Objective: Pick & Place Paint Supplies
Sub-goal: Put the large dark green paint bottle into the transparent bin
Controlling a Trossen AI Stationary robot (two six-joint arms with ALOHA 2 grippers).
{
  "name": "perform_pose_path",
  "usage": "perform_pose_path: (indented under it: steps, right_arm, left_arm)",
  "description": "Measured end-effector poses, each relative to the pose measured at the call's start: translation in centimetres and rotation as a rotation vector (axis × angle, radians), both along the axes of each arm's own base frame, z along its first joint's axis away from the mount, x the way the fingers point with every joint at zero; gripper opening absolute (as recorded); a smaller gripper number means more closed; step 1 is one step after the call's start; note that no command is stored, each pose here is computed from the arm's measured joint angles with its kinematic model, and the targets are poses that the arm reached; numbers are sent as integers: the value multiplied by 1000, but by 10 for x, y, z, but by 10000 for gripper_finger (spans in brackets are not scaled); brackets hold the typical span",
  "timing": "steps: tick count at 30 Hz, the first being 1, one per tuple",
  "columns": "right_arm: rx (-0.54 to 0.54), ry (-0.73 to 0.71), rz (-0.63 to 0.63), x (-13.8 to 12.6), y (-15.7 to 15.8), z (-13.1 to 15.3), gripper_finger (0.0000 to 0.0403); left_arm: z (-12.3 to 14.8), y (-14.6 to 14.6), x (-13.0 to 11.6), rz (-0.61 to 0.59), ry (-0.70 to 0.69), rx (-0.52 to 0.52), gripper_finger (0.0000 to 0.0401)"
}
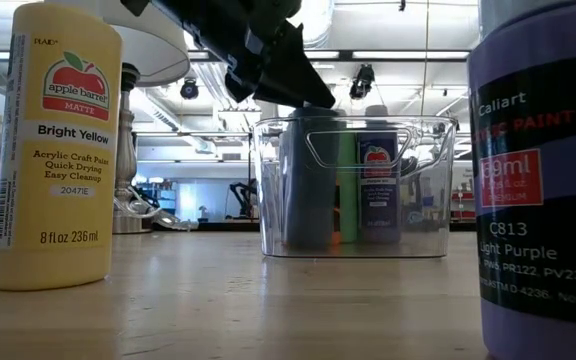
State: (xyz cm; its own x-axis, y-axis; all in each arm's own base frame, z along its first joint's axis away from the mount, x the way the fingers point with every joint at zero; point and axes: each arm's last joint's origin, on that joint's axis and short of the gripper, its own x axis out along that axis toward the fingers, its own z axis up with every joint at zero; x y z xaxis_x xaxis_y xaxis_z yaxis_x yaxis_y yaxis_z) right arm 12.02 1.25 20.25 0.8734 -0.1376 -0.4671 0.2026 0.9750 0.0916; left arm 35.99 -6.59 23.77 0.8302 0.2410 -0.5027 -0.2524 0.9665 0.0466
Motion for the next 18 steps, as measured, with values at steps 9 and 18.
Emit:
perform_pose_path:
  steps: [9,18]
  right_arm:
    - [-1,5,0,0,0,-2,8]
    - [-1,5,0,0,0,-2,8]
  left_arm:
    - [-4,5,-3,-4,31,-16,121]
    - [-1,10,-15,15,51,-36,121]
